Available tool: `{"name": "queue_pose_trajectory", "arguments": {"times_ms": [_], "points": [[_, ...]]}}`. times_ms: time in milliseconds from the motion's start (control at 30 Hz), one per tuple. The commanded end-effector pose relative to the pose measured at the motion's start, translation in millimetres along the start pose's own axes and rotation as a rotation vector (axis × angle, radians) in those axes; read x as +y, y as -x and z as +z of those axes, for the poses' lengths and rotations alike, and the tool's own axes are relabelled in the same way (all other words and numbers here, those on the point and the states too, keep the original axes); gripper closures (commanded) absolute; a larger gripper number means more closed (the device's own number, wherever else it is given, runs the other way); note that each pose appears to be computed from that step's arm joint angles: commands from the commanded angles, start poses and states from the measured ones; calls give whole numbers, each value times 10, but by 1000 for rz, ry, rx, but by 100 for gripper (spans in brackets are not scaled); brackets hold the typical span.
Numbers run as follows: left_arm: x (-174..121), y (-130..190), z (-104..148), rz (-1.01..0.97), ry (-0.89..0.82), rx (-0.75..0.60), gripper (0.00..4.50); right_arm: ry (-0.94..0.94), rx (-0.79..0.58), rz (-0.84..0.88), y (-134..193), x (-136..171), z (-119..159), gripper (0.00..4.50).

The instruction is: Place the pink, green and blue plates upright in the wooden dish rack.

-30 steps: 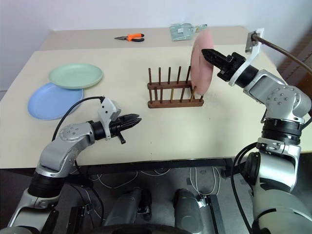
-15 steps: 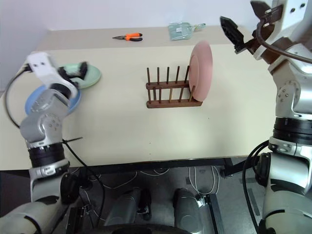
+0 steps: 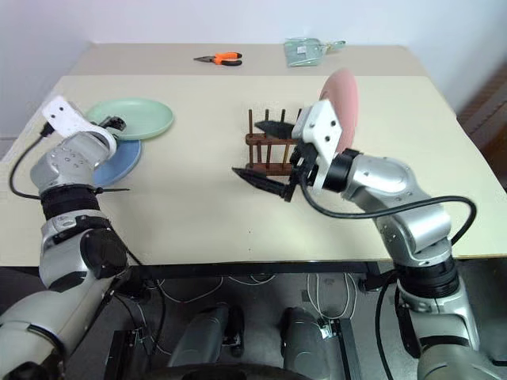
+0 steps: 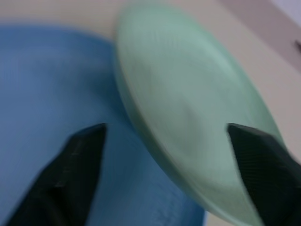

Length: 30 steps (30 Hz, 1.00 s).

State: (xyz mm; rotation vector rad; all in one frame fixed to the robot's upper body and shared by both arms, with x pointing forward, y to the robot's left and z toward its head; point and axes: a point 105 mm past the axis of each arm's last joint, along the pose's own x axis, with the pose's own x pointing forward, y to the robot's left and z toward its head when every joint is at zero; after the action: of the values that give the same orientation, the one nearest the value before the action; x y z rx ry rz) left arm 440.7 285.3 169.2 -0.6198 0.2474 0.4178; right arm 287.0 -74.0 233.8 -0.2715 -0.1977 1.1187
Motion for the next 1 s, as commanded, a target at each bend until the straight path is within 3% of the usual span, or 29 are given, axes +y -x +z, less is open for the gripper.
{"name": "queue_pose_trajectory", "arguments": {"times_ms": [33, 167, 300, 433, 667, 967, 1000], "points": [[-68, 7, 232, -23, 53, -76, 236, 66, -11, -29, 13, 17, 62, 0], [-91, 28, 335, -38, 49, -125, 445, 66, 9, -76, 50, -58, 16, 0], [-374, 235, 538, -200, -14, -245, 445, 78, 21, -101, 34, -140, 32, 0], [-738, 670, 425, -399, -145, -270, 445, 214, 30, -106, -100, -182, 141, 0], [-1238, 1395, 63, -635, -153, -183, 445, 522, 133, -104, -428, -322, 13, 0], [-1486, 1664, -151, -721, -130, -70, 445, 743, 188, -152, -575, -611, -160, 0], [-1509, 1682, -170, -734, -125, -58, 450, 768, 189, -163, -587, -643, -165, 53]]}}
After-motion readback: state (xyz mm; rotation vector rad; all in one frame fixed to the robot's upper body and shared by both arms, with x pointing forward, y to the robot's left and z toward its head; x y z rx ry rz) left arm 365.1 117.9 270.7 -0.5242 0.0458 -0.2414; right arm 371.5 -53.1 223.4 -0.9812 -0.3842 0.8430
